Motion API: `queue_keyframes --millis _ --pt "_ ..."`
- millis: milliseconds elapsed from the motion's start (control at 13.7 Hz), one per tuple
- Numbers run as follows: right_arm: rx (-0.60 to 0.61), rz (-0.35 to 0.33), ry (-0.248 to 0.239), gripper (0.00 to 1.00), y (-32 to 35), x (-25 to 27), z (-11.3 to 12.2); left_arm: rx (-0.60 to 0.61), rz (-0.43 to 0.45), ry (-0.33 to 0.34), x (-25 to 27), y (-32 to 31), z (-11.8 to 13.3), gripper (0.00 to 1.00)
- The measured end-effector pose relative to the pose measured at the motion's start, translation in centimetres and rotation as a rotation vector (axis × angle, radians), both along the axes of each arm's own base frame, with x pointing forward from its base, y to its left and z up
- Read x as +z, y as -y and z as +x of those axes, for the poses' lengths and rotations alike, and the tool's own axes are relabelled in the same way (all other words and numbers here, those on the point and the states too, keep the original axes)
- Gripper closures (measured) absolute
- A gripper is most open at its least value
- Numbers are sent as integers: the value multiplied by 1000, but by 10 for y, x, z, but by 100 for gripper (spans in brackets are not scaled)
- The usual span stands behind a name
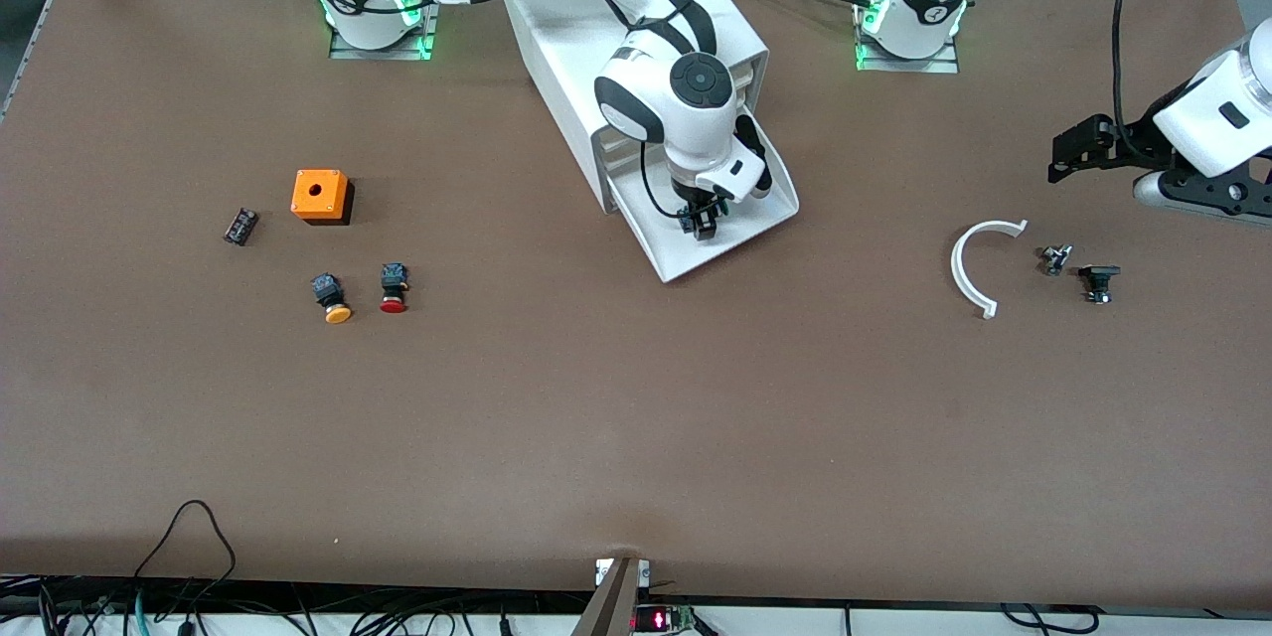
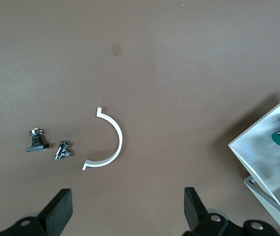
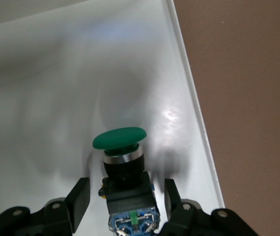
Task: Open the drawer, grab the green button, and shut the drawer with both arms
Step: 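Close the right gripper on the green button inside the drawer, then lift the green button out of the drawer with the right gripper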
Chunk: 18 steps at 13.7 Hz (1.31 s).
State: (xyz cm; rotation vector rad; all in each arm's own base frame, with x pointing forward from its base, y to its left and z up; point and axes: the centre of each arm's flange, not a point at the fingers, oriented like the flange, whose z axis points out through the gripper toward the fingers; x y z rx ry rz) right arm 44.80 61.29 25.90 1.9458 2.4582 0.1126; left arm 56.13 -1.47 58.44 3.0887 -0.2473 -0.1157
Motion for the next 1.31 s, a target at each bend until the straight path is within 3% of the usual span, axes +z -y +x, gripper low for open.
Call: queue_keyframes --millis 73,219,656,1021,1167,1312 --pt "1 2 3 34 0 0 0 0 0 -1 0 0 0 0" --pt "0 7 7 56 -1 2 1 4 0 -2 0 -2 0 0" --pt "-35 19 27 59 0 10 6 10 0 -3 0 -5 0 0" --pt "-330 90 108 59 15 82 33 15 0 -4 0 -8 0 0" --pt "-431 106 141 59 35 106 55 18 0 -6 -2 -10 1 0" --pt "-535 128 140 59 67 121 88 18 1 -17 -8 -9 3 0"
